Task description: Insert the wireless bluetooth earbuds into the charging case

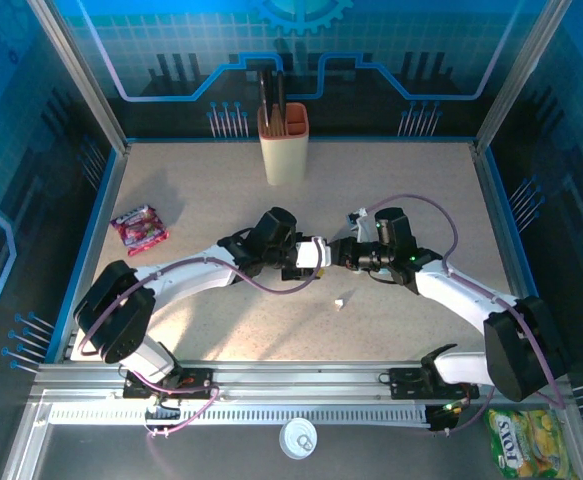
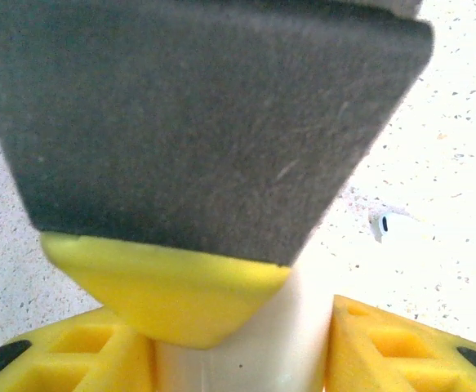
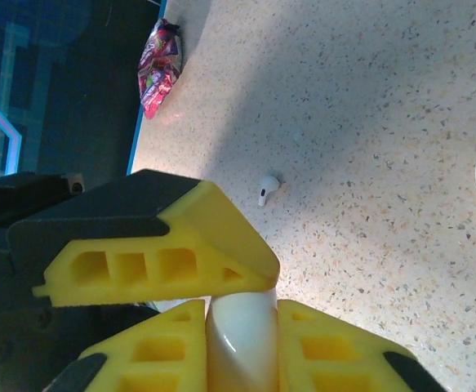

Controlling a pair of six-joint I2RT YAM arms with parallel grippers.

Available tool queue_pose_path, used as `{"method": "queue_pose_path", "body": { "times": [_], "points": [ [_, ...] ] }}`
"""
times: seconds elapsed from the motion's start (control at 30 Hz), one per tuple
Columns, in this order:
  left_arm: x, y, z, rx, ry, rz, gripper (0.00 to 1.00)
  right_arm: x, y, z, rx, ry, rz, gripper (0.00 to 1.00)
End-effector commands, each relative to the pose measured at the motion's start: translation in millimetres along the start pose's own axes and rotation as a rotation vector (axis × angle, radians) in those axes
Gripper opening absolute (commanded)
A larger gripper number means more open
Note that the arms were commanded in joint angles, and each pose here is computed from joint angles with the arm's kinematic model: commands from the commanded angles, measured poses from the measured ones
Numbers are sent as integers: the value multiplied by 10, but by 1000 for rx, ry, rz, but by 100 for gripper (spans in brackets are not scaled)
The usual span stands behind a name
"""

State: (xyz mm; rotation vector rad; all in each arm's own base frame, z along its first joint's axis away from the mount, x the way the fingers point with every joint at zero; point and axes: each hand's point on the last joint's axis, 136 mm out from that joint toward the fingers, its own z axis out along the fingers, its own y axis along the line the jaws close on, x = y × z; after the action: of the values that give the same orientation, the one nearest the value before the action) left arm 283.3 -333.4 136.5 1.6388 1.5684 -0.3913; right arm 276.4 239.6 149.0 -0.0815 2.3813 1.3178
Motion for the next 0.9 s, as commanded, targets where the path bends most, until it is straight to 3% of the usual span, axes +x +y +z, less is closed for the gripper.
{"method": "queue_pose_path", "body": {
  "times": [0.0, 0.07, 0.13, 0.3, 0.43, 0.57, 0.87],
  "points": [
    [-97, 37, 9, -12, -24, 15, 59, -43, 87, -33, -13, -11, -39, 14],
    [-114, 50, -9, -26, -35, -5, 76, -74, 127, -84, -19, -33, -78, 14],
    [-151, 61, -52, -46, -65, -36, 86, -117, 173, -166, -26, -66, -138, 14],
    [-360, 35, -302, -100, -241, -166, 99, -226, 439, -482, -31, -180, -394, 12],
    [-591, -15, -666, -122, -455, -309, 99, -240, 647, -769, -15, -246, -566, 9],
    [-820, -186, -1018, -28, -639, -416, 97, -115, 1014, -1003, -126, -271, -724, 8],
    [-1086, -445, -1329, 197, -809, -536, 80, 162, 1617, -1292, -443, -284, -869, 6]
  ]
}}
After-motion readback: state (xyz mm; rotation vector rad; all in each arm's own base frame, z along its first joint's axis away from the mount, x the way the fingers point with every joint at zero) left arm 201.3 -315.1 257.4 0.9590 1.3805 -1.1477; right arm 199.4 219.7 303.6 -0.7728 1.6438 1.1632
